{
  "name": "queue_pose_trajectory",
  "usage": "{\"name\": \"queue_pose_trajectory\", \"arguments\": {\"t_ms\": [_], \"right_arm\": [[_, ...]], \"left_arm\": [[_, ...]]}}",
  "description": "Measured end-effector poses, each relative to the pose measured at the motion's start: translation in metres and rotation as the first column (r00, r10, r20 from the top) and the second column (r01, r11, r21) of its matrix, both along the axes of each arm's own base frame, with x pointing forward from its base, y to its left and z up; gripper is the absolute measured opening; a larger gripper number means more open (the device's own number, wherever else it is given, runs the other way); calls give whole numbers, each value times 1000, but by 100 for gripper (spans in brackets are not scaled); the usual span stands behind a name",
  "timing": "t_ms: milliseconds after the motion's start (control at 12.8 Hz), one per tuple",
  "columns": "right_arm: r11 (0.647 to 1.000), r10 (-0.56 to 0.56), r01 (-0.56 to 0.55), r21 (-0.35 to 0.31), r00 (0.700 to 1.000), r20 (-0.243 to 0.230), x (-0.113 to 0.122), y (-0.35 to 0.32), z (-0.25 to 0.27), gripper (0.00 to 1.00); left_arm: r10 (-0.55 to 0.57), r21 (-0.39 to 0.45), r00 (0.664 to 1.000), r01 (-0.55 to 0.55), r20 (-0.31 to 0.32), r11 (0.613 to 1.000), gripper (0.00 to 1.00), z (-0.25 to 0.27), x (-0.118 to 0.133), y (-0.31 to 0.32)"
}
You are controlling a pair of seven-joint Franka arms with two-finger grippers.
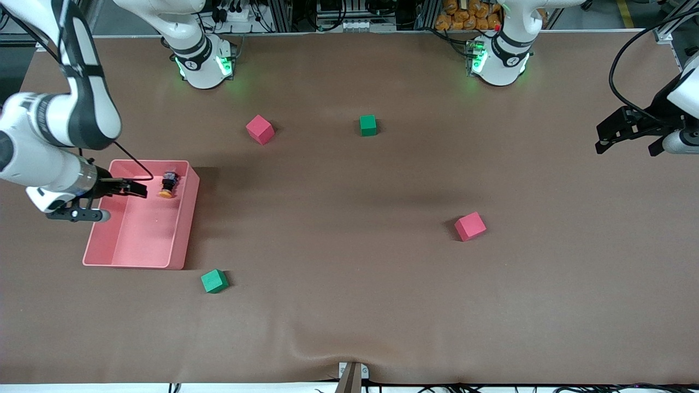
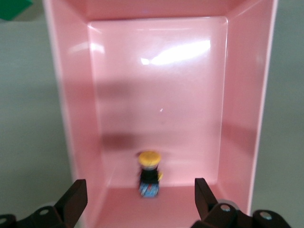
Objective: Place and upright button with both arms
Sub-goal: 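Lower the right gripper and grasp the yellow button's base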
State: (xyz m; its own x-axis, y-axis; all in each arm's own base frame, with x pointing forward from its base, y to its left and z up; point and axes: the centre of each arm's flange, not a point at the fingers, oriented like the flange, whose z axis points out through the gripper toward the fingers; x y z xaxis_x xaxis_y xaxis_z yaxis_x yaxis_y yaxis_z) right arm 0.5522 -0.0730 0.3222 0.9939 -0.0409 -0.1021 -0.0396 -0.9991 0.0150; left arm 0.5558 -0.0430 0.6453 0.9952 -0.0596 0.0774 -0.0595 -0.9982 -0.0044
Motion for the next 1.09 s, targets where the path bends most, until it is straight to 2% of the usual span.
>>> {"name": "queue_pose_trajectory", "arguments": {"t_ms": [156,390,545,857,1091], "right_arm": [[1000,6,-6,2,1000,26,-24,-17,-55,100],[1000,8,-8,12,1000,-22,-40,-18,-105,100],[1000,9,-8,15,999,-36,-42,-17,-116,100],[1000,15,-15,12,1000,0,-55,-12,-140,100],[1000,16,-16,14,1000,-8,-59,-11,-154,100]], "left_arm": [[0,1,1000,0,-11,1000,100,-1,-1,0],[0,1,1000,0,-13,1000,100,-1,-1,0],[0,1,1000,0,-16,1000,100,-1,-2,0],[0,1,1000,0,-19,1000,100,-1,-2,0],[0,1,1000,0,-19,1000,100,-1,-2,0]]}}
